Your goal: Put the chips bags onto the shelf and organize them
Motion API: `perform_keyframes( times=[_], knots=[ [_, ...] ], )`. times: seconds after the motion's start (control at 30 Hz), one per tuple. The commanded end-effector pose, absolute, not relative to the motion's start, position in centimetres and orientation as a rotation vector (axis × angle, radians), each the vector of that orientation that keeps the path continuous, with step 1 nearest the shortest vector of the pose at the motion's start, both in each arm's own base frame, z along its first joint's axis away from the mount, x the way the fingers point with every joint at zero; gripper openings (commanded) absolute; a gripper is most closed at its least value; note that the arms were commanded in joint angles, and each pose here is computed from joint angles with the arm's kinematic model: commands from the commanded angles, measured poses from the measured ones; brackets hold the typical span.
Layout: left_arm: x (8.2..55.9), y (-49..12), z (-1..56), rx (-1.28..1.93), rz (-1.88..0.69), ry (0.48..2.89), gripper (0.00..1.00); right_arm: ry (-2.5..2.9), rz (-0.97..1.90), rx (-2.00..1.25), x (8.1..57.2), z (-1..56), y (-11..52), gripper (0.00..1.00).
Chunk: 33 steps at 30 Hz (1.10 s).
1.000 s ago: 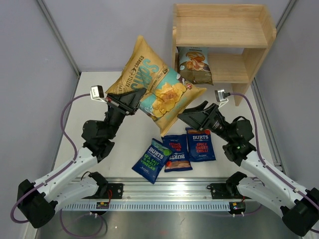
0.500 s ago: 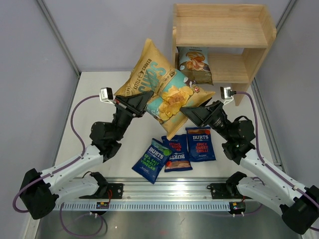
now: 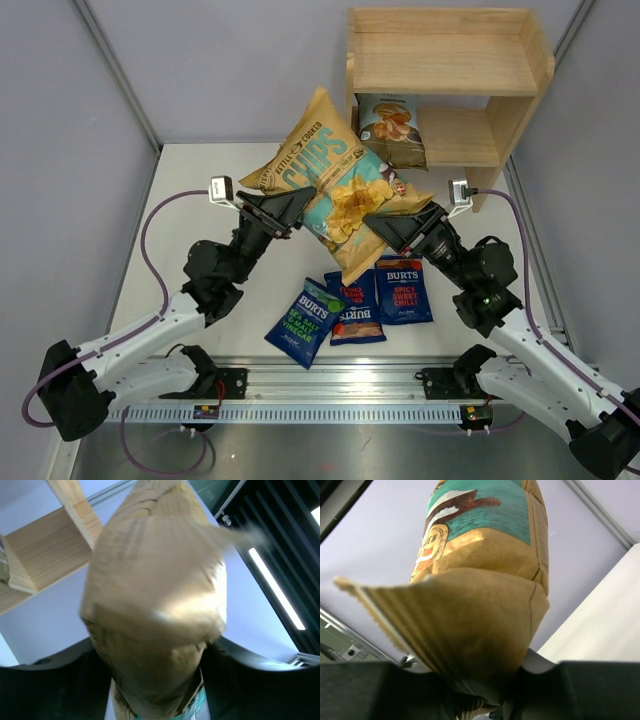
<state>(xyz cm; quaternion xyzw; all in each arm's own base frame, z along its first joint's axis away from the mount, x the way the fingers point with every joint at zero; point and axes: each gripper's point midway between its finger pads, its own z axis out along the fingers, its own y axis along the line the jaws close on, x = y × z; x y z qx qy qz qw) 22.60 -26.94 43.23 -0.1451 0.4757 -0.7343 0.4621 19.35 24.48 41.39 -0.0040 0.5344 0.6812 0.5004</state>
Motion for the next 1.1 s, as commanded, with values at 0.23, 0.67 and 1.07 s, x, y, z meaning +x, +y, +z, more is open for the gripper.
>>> perform_keyframes(
  times=[0.23, 0.67, 1.07],
  knots=[
    [23.1, -26.0, 38.2, -0.308, -1.485, 1.401, 0.99, 1.251, 1.62, 0.07, 19.6, 40.9, 23.2, 0.22],
    [21.4, -15.7, 30.2, -0.415, -0.971, 1.589, 0.99, 1.201, 1.436, 0.442, 20.6, 37.6, 16.1, 0.22],
    [17.8, -13.9, 30.9, -0.142, -0.835, 1.72, 0.99, 1.057, 1.361, 0.725, 24.4, 35.9, 10.9, 0.2]
  ],
)
